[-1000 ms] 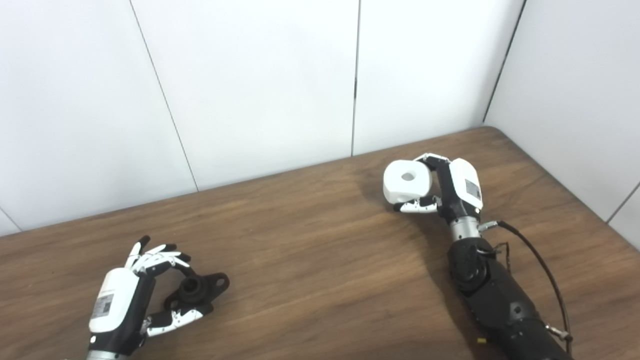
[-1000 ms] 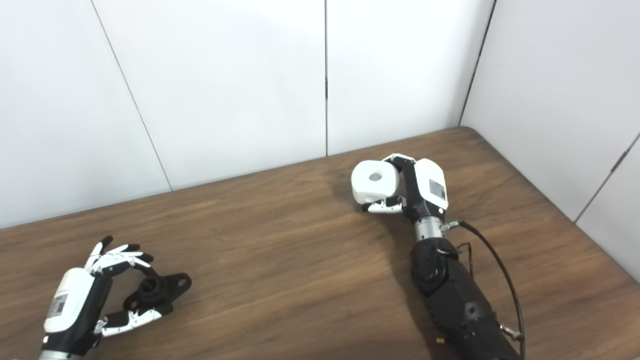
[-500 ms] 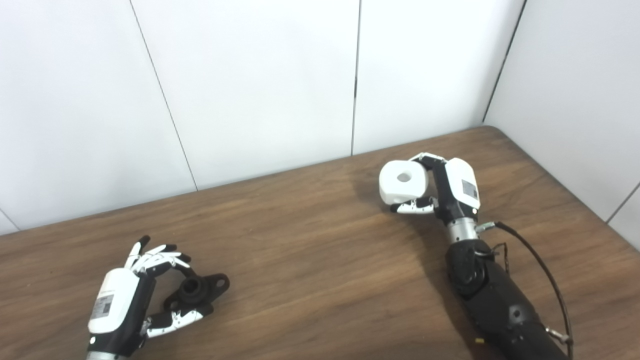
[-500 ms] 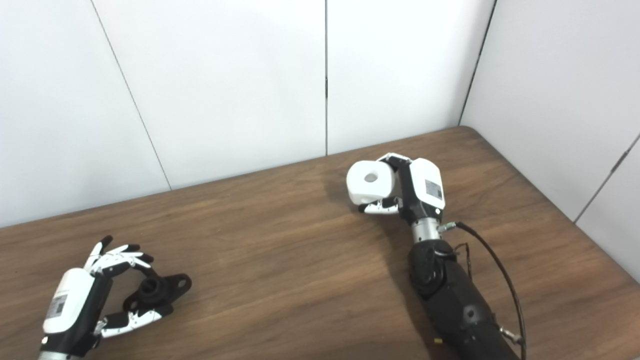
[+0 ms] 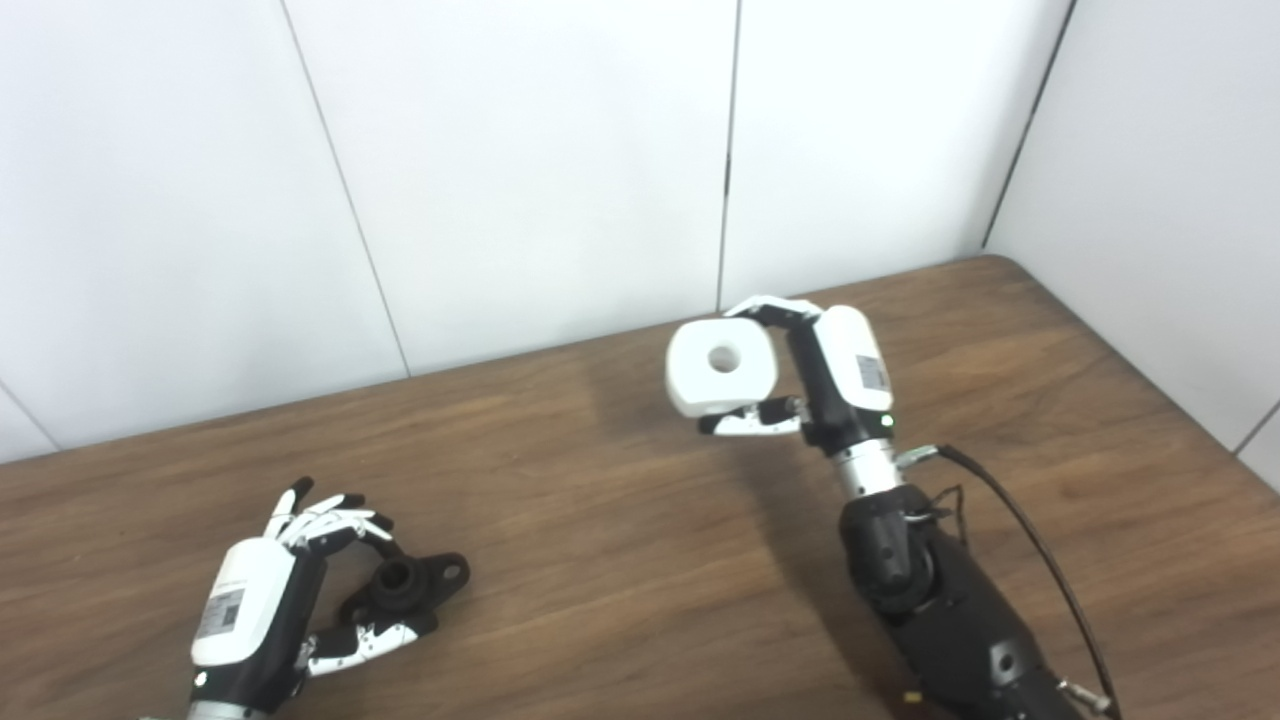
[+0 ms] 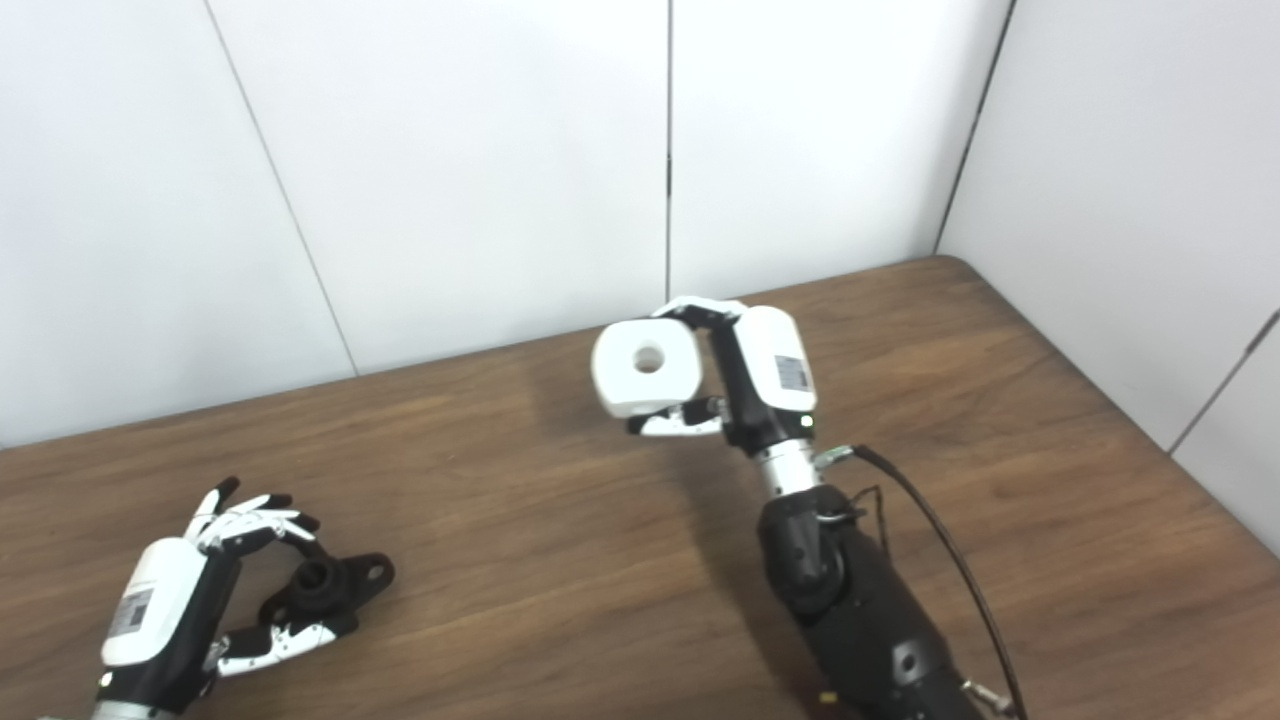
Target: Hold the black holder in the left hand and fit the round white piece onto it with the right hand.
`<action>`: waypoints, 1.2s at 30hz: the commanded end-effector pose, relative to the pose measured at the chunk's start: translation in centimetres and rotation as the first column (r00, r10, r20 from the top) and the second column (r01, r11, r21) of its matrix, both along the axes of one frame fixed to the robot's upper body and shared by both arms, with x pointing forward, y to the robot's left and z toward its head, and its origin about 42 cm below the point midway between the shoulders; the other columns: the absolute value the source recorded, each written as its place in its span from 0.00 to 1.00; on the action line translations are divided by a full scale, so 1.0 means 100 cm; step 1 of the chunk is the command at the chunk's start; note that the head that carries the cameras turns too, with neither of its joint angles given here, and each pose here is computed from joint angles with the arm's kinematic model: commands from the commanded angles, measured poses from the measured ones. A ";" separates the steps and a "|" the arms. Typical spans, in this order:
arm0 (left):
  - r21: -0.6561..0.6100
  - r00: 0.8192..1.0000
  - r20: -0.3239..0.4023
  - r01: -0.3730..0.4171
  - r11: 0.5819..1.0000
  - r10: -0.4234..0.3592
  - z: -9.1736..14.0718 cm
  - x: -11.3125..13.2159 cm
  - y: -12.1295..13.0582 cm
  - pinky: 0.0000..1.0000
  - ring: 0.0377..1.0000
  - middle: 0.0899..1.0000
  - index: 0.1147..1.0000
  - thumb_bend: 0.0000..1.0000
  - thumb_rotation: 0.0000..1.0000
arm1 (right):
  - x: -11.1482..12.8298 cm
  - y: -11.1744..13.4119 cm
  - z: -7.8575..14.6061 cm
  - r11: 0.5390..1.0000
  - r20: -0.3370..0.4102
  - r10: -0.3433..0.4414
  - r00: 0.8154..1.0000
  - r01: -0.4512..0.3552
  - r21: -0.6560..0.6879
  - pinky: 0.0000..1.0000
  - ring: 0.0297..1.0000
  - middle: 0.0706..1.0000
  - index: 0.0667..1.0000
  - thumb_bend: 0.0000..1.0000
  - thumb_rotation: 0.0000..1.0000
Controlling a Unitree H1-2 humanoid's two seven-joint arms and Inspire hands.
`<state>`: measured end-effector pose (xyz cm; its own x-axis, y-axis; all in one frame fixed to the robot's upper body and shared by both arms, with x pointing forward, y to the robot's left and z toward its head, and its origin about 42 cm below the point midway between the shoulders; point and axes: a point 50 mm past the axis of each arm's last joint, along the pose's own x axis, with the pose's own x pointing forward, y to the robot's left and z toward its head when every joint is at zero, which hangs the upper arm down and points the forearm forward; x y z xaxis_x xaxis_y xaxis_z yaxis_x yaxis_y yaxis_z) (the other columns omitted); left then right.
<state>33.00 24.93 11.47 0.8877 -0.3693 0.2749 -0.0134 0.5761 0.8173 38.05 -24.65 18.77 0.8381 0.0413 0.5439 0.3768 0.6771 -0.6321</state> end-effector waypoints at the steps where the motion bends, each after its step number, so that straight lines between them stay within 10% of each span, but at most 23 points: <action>1: -0.032 0.982 -0.189 -0.014 0.999 0.008 -0.062 -0.051 -0.015 1.00 0.83 0.66 0.42 0.52 0.04 | 0.005 0.016 0.032 0.996 0.113 0.085 0.990 -0.086 0.008 0.69 0.56 0.45 0.45 0.53 0.00; 17: -0.038 0.980 -0.198 0.009 0.999 -0.016 -0.064 -0.055 -0.046 1.00 0.84 0.66 0.42 0.52 0.05 | -0.024 0.098 0.068 0.914 0.137 0.391 0.910 -0.402 0.063 0.76 0.57 0.43 0.47 0.53 0.00; 36: -0.058 0.978 -0.205 0.011 0.998 -0.023 -0.065 -0.057 -0.081 1.00 0.85 0.67 0.42 0.52 0.05 | -0.050 0.126 0.064 0.807 0.083 0.572 0.816 -0.578 0.121 0.81 0.56 0.43 0.46 0.53 0.00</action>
